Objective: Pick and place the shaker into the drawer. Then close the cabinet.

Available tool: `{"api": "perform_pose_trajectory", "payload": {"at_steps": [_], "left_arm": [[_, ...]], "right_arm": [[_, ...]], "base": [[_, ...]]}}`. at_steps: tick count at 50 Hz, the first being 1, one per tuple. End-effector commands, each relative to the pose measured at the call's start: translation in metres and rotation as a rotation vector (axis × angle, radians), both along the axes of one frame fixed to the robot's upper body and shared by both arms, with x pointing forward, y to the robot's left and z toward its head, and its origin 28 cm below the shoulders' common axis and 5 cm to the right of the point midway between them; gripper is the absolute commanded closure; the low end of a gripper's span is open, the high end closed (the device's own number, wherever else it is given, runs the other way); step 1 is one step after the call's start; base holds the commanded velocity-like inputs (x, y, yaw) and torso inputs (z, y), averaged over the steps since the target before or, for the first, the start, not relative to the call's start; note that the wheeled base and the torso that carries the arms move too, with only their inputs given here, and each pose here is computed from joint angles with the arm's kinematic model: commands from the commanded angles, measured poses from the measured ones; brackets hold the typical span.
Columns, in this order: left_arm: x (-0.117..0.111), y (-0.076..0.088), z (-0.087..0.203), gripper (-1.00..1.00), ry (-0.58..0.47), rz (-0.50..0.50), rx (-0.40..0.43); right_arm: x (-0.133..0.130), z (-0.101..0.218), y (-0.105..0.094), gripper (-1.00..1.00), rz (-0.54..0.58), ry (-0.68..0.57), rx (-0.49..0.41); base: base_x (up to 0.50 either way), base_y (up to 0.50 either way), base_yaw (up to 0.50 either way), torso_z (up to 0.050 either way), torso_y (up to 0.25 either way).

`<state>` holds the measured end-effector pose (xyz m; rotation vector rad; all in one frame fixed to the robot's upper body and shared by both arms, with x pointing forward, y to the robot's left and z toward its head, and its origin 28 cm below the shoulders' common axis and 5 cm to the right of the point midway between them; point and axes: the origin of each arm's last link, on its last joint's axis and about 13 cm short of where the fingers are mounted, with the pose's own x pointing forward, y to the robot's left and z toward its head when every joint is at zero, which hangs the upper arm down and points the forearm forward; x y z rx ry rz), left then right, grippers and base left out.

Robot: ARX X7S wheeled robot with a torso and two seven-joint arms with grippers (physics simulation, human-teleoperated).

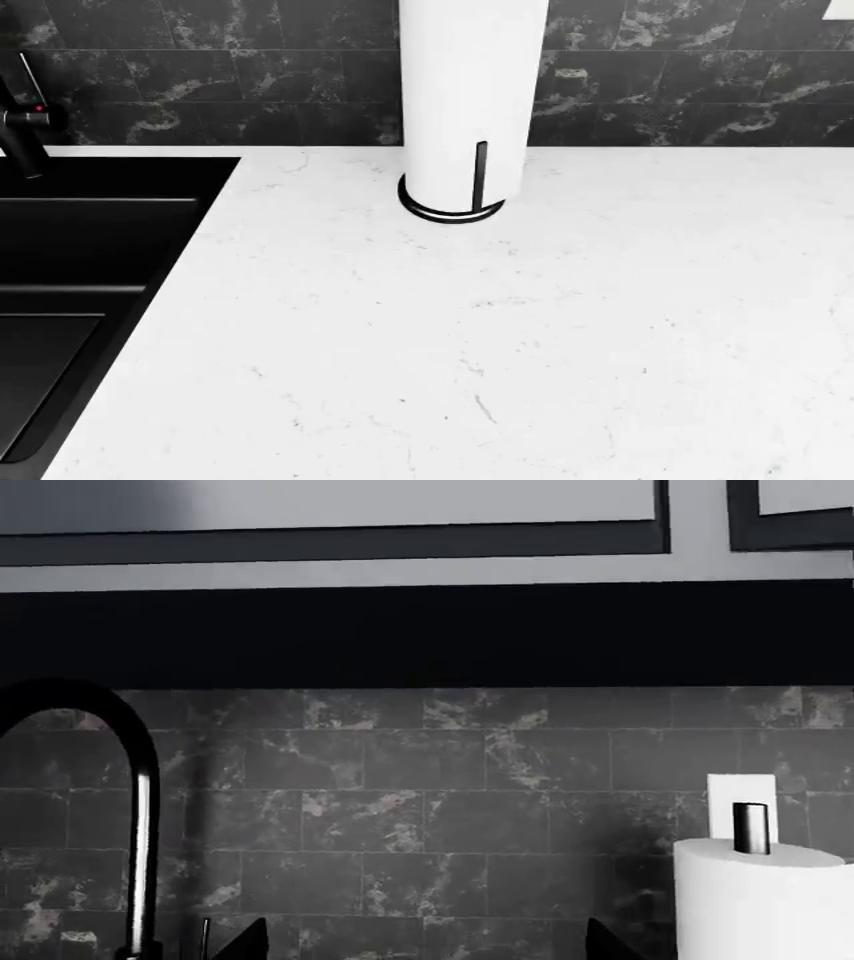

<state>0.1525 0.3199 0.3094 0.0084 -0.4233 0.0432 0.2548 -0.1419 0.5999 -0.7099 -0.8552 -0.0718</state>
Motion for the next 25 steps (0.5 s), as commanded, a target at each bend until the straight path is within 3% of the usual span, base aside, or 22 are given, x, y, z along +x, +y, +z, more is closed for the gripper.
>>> {"api": "perform_pose_trajectory", "payload": {"at_steps": [1,11,18,25], "left_arm": [[0.023,-0.012,-0.005,-1.00,0.070,0.059,0.095],[0.031,-0.015,0.002,-1.00,0.131,0.223,0.202],[0.034,-0.020,0.003,-1.00,0.144,0.214,0.219],[0.022,-0.017,0.006,-1.00,0.131,0.212,0.205]], "right_arm": [[0.109,-0.126,-0.100,-1.00,-0.427,0.491,0.262],[0.109,-0.126,-0.100,-1.00,-0.427,0.491,0.262],[0.109,-0.126,-0.100,-1.00,-0.427,0.491,0.262],[0.109,-0.126,-0.100,-1.00,-0.427,0.491,0.262]], "base": [[0.00,0.00,0.00,0.000,0.000],[0.00,0.00,0.00,0.000,0.000],[0.01,0.00,0.00,0.000,0.000],[0.00,0.00,0.00,0.000,0.000]]}}
